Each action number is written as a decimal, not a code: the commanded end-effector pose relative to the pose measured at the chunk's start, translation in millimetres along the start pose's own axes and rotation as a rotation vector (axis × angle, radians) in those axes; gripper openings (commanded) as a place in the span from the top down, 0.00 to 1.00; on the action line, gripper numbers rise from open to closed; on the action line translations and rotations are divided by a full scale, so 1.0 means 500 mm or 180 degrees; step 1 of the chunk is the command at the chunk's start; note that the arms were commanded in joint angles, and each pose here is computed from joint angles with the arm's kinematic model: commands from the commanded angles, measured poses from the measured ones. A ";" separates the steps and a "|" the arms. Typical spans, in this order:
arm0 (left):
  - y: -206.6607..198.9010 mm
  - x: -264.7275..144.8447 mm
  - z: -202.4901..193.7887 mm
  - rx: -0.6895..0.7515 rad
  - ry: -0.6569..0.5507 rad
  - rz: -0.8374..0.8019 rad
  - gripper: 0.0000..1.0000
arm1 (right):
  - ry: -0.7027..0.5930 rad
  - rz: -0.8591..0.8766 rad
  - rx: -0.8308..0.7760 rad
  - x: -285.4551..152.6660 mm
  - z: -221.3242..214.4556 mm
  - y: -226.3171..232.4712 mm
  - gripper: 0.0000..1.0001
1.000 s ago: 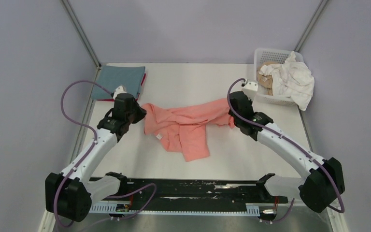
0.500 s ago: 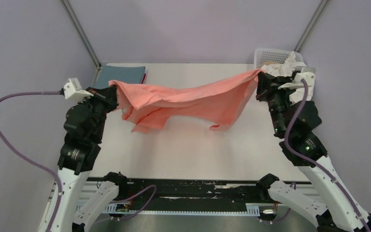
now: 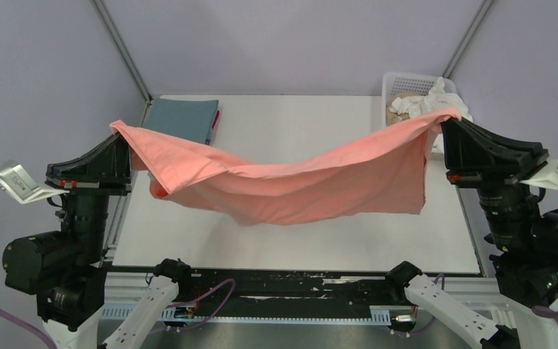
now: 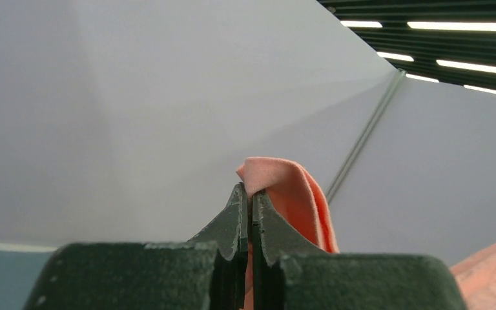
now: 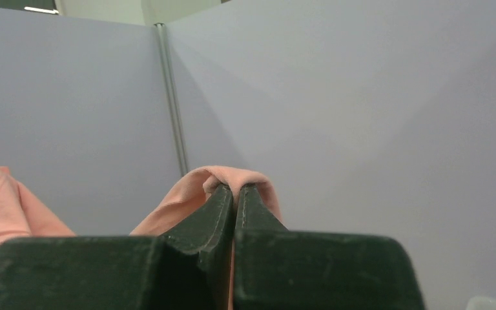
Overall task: Fold and stack the t-shirts
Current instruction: Flatten out the tshirt
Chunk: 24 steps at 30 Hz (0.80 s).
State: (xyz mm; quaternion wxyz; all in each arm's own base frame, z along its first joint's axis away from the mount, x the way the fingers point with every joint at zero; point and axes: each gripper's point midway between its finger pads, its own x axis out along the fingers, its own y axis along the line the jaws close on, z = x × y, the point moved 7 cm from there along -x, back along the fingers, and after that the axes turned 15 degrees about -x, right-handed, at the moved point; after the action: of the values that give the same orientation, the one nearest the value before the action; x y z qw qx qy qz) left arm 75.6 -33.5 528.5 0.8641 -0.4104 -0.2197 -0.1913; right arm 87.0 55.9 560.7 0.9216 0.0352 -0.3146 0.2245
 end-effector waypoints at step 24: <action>0.689 0.155 -0.536 0.0763 0.1779 0.4156 0.46 | 0.2992 -0.2489 -0.0170 -0.079 -0.844 -0.177 0.63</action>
State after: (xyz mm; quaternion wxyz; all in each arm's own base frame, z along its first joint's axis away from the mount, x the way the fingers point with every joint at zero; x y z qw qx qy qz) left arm 356.2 -61.7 261.1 0.9110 -0.3130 0.1644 0.2124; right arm 308.2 56.4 218.0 0.9775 -0.0631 0.1567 -0.1266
